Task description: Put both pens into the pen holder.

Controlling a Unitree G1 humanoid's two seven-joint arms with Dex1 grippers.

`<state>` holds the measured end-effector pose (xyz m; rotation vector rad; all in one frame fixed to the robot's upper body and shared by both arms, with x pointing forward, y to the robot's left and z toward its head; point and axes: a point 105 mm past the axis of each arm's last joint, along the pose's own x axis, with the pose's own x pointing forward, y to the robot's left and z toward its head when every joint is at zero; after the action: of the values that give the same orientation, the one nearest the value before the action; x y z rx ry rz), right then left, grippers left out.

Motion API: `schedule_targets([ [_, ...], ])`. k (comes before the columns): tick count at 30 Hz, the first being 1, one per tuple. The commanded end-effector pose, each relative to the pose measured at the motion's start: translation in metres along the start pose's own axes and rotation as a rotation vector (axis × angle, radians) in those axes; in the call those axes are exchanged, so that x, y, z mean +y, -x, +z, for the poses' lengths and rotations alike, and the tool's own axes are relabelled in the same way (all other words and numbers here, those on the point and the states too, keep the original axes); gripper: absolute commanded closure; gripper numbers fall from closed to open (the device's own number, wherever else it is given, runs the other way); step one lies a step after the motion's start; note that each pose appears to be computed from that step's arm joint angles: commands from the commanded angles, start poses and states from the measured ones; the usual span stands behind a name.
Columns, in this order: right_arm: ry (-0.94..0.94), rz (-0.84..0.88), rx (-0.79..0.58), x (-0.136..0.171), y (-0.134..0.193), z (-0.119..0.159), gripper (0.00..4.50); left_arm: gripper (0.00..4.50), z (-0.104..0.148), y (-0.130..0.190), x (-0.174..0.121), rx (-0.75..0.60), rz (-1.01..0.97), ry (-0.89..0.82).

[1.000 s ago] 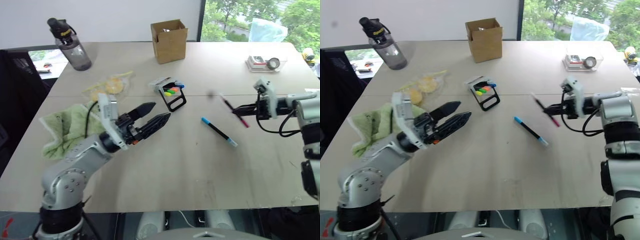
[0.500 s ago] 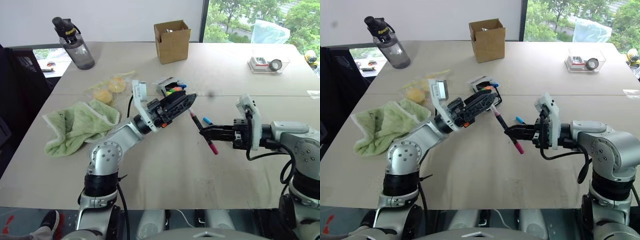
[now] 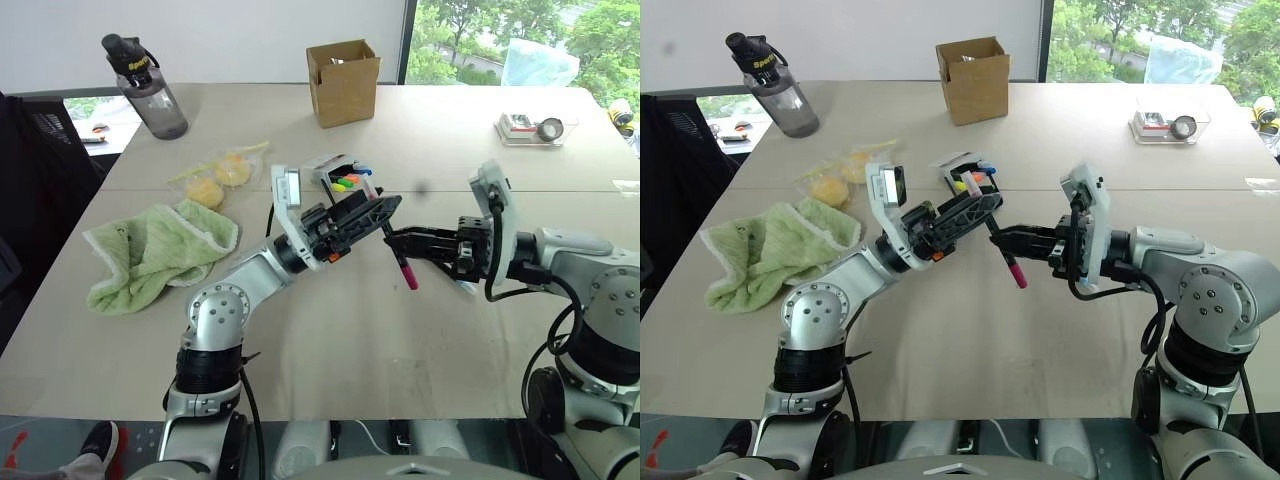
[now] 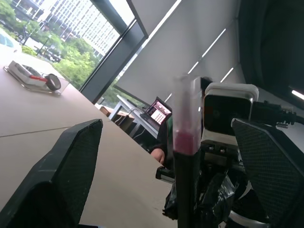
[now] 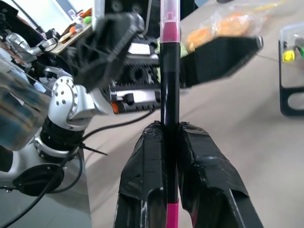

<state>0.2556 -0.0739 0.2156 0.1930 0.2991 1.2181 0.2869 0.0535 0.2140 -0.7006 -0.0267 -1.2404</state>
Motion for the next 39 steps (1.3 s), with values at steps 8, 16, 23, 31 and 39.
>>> schedule_targets([
  [8, 0.031, 0.043, -0.021, 0.008, -0.004, 0.012, 4.5, 4.47, 0.005, 0.001, -0.012, -0.021, -0.052, -0.014],
  [16, 0.047, 0.034, -0.048, 0.006, -0.005, 0.013, 3.0, 4.5, 0.009, 0.001, -0.006, -0.004, -0.013, -0.053],
  [23, 0.026, -0.036, -0.068, -0.004, 0.001, 0.012, 0.62, 4.5, 0.02, 0.003, -0.001, -0.013, 0.01, -0.085],
  [31, -0.016, -0.201, -0.117, -0.025, 0.041, -0.006, 0.62, 4.5, 0.04, 0.005, 0.003, -0.032, 0.077, -0.214],
  [39, 0.107, -0.338, -0.187, -0.022, 0.095, -0.033, 0.62, 4.5, 0.051, 0.0, 0.007, 0.069, 0.162, -0.745],
])
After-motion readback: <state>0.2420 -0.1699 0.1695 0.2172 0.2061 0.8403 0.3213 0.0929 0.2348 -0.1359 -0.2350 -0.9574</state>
